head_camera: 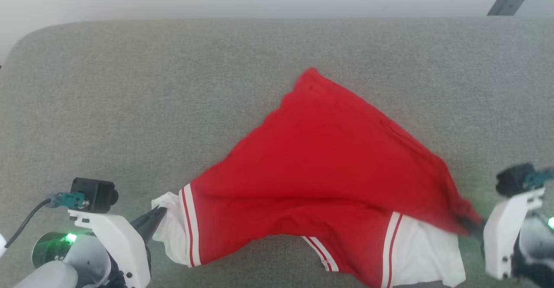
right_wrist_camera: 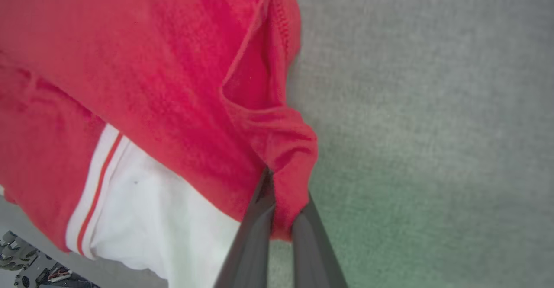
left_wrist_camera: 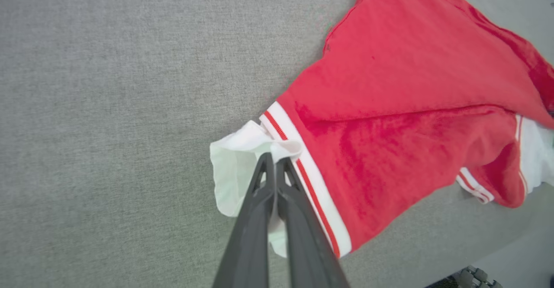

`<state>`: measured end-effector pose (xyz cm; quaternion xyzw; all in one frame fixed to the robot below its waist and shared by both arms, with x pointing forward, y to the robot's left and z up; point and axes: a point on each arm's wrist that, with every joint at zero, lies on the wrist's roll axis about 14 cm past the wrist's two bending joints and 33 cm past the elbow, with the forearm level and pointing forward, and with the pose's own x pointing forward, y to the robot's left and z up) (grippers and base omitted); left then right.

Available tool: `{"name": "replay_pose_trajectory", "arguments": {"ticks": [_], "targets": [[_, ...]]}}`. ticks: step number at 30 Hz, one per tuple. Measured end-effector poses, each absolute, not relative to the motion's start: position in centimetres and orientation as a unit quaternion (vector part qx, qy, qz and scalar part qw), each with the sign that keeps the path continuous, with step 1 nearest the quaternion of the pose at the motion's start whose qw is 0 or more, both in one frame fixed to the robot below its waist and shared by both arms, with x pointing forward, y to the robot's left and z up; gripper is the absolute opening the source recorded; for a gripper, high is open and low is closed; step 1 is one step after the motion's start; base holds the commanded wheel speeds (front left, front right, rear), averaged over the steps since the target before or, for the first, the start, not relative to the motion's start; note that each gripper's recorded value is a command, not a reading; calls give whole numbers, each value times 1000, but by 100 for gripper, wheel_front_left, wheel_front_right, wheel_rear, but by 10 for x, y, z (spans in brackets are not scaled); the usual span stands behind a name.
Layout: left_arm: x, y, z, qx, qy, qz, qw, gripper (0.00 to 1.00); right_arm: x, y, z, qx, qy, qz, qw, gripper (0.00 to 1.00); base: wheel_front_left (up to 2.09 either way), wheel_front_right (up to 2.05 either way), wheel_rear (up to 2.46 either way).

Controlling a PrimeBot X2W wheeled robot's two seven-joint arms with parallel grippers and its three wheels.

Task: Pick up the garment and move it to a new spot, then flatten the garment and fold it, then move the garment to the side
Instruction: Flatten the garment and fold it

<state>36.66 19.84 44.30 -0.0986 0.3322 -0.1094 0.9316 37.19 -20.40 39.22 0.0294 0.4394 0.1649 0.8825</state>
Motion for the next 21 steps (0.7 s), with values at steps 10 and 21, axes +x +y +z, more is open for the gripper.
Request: {"name": "replay_pose_trajectory", "arguments": {"ticks": [10,21], "targets": [[369,194,439,-96,336,-118,929,0,358,-205,369,49,435,116,891,100,0,0,0],[359,195,443,-98,333,-115,931,0,396,-191,436,23,343,151,927,100,0,0,0]]}}
